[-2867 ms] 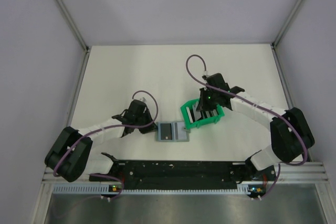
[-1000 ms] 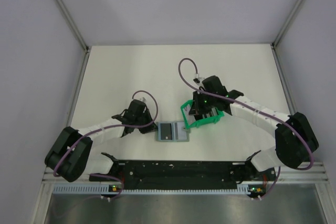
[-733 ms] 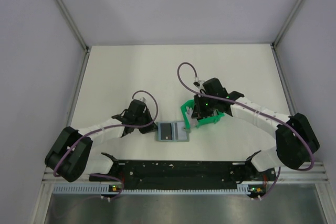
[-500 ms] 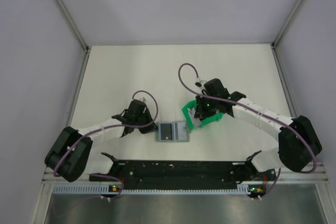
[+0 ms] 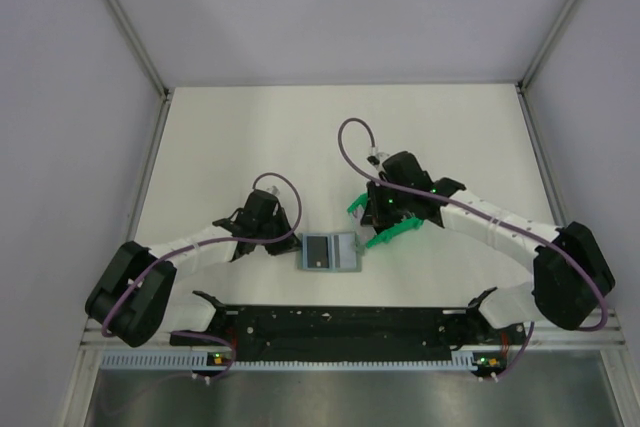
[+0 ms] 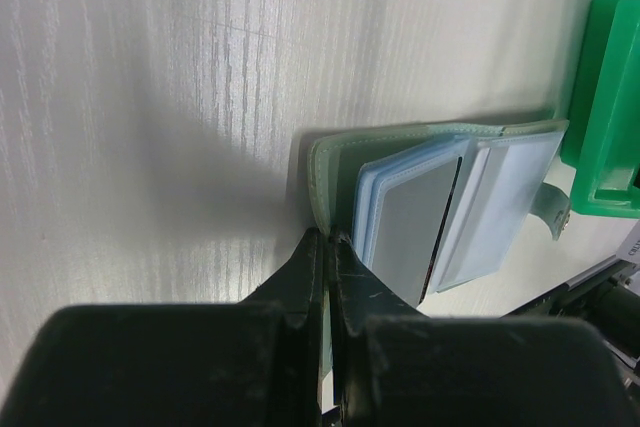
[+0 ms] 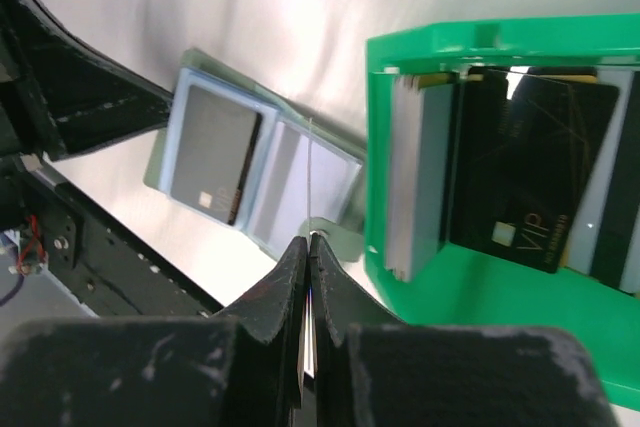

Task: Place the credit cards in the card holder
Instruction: Turn over the card slot in the card holder.

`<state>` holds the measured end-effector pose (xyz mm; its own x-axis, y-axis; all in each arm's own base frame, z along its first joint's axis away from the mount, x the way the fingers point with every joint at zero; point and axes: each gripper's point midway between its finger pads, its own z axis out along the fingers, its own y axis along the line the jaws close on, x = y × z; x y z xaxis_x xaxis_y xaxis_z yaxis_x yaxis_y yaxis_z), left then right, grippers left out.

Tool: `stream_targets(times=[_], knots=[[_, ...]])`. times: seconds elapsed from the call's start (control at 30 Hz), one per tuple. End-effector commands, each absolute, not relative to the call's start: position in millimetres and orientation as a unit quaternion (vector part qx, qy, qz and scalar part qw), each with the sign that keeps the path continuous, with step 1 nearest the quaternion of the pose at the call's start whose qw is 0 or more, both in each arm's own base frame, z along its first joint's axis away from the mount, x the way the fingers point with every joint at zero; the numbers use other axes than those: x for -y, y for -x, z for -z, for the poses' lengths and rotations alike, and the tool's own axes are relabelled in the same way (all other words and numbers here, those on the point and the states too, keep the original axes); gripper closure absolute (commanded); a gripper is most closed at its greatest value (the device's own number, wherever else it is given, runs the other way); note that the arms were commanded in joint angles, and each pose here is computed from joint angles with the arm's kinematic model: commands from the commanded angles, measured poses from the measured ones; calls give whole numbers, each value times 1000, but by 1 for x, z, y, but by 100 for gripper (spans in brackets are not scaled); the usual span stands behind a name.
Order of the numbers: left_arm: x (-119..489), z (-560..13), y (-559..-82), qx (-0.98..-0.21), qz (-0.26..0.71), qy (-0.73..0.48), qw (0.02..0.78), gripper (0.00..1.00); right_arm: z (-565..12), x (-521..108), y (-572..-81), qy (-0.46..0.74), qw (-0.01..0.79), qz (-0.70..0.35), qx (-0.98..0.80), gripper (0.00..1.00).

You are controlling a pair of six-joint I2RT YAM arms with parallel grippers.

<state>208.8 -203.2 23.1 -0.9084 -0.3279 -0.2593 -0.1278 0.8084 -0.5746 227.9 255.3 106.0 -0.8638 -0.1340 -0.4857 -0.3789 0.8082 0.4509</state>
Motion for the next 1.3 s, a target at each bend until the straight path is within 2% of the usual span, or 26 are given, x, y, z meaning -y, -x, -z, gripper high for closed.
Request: stream_targets(times=[0.0, 0.17, 0.43, 0.8, 1.27], knots=[[214, -41, -220, -922, 315, 112, 194, 100, -150, -295, -241, 72, 300, -319, -896, 100], [218, -48, -217, -916, 334, 116, 192, 100, -158, -320, -239, 10, 362, -311, -879, 100], [220, -64, -213, -902, 361, 127, 202, 100, -165, -351, -221, -17, 411, -320, -853, 100], [216, -62, -205, -896, 369, 143, 202, 100, -145, -383, -203, -3, 395, -308, -866, 100], [217, -62, -204, -895, 373, 140, 201, 100, -135, -391, -201, 5, 385, -307, -871, 100]])
